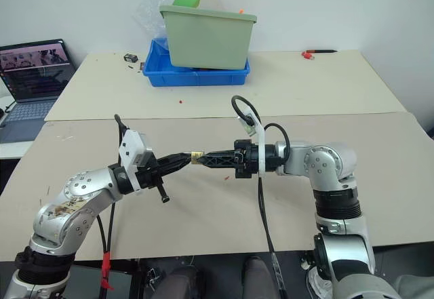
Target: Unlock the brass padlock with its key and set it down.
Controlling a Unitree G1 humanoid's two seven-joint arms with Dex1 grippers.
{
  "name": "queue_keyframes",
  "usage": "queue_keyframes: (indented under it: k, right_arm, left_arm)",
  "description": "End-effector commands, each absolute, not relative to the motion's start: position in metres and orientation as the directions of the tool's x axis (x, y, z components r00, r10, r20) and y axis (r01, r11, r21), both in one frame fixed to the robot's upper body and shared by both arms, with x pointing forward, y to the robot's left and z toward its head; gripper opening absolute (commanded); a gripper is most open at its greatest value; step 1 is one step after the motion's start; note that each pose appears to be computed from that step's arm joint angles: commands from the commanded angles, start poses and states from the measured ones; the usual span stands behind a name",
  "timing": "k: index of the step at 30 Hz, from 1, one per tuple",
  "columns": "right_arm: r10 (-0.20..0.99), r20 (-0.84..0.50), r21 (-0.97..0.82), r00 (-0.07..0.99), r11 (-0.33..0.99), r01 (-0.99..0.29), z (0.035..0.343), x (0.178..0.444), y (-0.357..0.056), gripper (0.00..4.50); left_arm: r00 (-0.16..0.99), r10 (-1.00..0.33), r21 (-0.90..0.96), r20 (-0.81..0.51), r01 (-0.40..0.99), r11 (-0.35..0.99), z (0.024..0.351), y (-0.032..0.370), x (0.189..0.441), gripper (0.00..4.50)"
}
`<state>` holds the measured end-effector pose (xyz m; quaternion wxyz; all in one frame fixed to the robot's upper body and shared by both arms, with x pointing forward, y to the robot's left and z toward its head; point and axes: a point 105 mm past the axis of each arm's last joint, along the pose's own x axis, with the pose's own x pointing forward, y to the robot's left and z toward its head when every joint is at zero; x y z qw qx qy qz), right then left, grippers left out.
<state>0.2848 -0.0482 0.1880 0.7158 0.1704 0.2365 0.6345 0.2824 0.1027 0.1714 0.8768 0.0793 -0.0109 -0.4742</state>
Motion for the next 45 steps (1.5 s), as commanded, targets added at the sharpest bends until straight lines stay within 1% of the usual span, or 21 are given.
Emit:
queue_keyframes:
  k: [1,23,27,31,34,35,36,37,39,42,45]
  right_arm:
    - [0.992,-0.104,0.523,0.066,0.111,-0.845,0.197,0.279,-0.048,0.16]
    - [0.99,-0.114,0.545,0.084,0.133,-0.828,0.191,0.281,-0.055,0.16]
    - [0.989,-0.105,0.551,0.103,0.144,-0.822,0.195,0.286,-0.062,0.16]
    - [0.986,-0.119,0.575,0.115,0.163,-0.802,0.196,0.288,-0.079,0.16]
    - [0.978,-0.167,0.624,0.125,0.203,-0.755,0.187,0.288,-0.097,0.16]
    - [0.973,-0.187,0.664,0.137,0.228,-0.713,0.18,0.29,-0.105,0.16]
    - [0.965,-0.21,0.704,0.154,0.259,-0.662,0.172,0.294,-0.112,0.16]
    - [0.95,-0.262,0.74,0.171,0.312,-0.596,0.157,0.296,-0.12,0.16]
    - [0.926,-0.329,0.773,0.186,0.377,-0.51,0.14,0.298,-0.127,0.16]
    - [0.904,-0.367,0.793,0.221,0.428,-0.433,0.128,0.306,-0.133,0.16]
    - [0.874,-0.411,0.789,0.258,0.483,-0.38,0.117,0.315,-0.138,0.16]
  left_arm:
    - [0.534,-0.845,0.188,-0.023,0.833,0.521,0.182,0.096,0.277,0.06]
    - [0.556,-0.831,0.194,-0.009,0.816,0.544,0.185,0.099,0.279,0.06]
    - [0.56,-0.825,0.189,-0.082,0.821,0.538,0.167,0.108,0.276,0.06]
    - [0.571,-0.814,0.189,-0.11,0.816,0.547,0.162,0.118,0.275,0.06]
    - [0.571,-0.81,0.199,-0.135,0.816,0.543,0.16,0.124,0.275,0.06]
    - [0.56,-0.817,0.211,-0.138,0.822,0.529,0.161,0.123,0.274,0.06]
    - [0.541,-0.83,0.226,-0.138,0.833,0.506,0.163,0.121,0.272,0.06]
    - [0.504,-0.853,0.265,-0.134,0.848,0.459,0.169,0.113,0.267,0.06]
    - [0.444,-0.886,0.31,-0.13,0.867,0.39,0.177,0.102,0.259,0.06]
    - [0.362,-0.92,0.347,-0.151,0.891,0.294,0.182,0.092,0.25,0.06]
    - [0.335,-0.928,0.367,-0.164,0.894,0.258,0.184,0.089,0.248,0.06]
